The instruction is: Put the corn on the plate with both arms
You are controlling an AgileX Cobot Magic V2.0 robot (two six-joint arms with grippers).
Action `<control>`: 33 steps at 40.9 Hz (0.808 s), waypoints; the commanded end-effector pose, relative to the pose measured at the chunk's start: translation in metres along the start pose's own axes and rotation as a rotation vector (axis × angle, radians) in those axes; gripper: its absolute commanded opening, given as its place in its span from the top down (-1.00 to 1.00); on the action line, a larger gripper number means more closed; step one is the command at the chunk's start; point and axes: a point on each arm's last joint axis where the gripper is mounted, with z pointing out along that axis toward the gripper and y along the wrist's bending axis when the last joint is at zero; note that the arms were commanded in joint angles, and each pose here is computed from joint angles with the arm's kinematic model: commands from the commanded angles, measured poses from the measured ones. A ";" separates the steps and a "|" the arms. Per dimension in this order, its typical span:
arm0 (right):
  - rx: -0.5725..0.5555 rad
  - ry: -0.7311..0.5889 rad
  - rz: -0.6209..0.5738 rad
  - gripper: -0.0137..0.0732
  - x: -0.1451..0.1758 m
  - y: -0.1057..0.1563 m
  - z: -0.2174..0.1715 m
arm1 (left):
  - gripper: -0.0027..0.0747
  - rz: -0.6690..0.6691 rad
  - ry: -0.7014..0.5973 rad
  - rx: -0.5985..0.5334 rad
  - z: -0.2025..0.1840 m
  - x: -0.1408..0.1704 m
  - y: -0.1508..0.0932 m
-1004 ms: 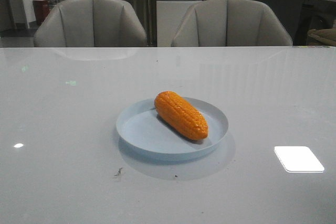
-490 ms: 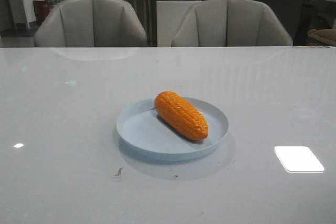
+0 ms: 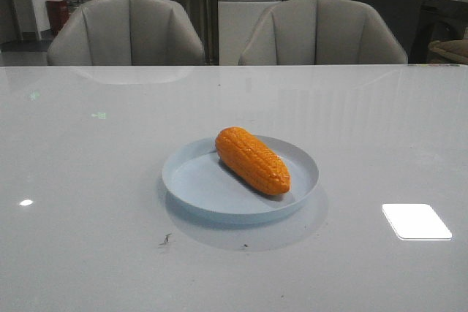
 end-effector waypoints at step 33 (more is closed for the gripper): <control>-0.014 0.216 0.049 0.55 0.019 0.002 -0.004 | 0.70 -0.015 -0.066 -0.004 0.000 0.003 0.000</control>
